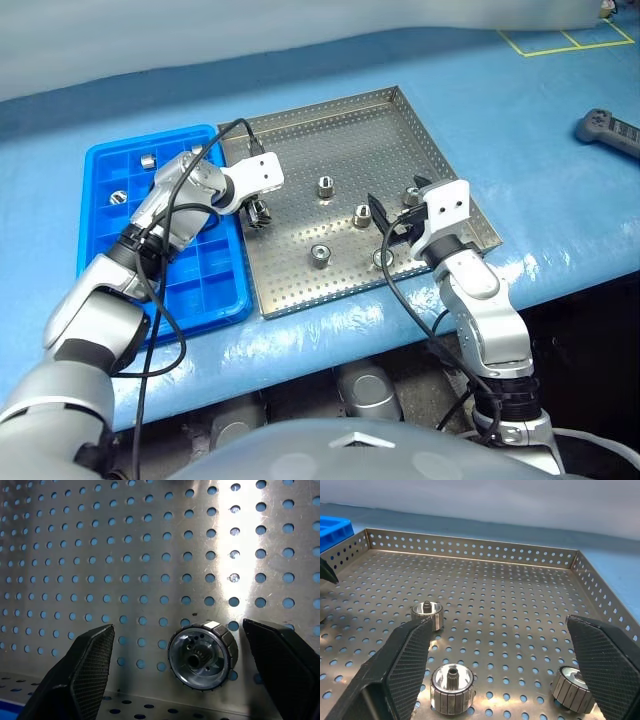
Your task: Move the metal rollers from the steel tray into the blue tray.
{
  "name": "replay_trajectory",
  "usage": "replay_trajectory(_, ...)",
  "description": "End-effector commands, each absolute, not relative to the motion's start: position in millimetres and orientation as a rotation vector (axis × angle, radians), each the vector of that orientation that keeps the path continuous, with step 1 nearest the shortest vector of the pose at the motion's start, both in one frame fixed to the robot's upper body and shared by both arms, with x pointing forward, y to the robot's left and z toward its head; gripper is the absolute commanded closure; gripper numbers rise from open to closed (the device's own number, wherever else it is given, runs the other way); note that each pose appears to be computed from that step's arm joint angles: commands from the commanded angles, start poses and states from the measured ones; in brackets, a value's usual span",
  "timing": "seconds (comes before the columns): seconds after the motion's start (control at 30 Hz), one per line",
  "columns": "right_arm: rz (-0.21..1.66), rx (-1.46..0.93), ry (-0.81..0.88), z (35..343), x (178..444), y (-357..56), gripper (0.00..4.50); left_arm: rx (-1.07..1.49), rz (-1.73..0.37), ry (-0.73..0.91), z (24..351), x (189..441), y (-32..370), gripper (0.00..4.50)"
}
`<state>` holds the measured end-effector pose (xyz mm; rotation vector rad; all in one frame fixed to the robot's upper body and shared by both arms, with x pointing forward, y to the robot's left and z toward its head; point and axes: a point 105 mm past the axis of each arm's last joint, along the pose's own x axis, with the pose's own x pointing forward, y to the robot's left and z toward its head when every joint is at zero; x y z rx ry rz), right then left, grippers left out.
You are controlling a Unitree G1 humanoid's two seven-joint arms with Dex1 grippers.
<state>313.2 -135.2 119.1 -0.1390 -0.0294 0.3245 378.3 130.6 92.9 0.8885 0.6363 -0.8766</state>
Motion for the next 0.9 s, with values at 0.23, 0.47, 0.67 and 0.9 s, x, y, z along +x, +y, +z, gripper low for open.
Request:
replay_trajectory(0.23, 0.276, -0.127, -0.084, 133, 318, -140, 0.00, 0.886, -0.860, 0.659, 92, 373, 143, 0.83)
replay_trajectory(0.47, 0.268, -0.122, -0.094, 136, 321, -139, 0.00, 0.855, -0.883, 0.646, 94, 371, 137, 1.83)
replay_trajectory(0.67, 0.268, -0.118, -0.092, 134, 322, -138, 0.00, 0.802, -0.910, 0.609, 103, 370, 133, 1.83)
replay_trajectory(0.9, 0.266, -0.114, -0.091, 133, 323, -137, 0.00, 0.745, -0.882, 0.579, 115, 376, 134, 2.20)
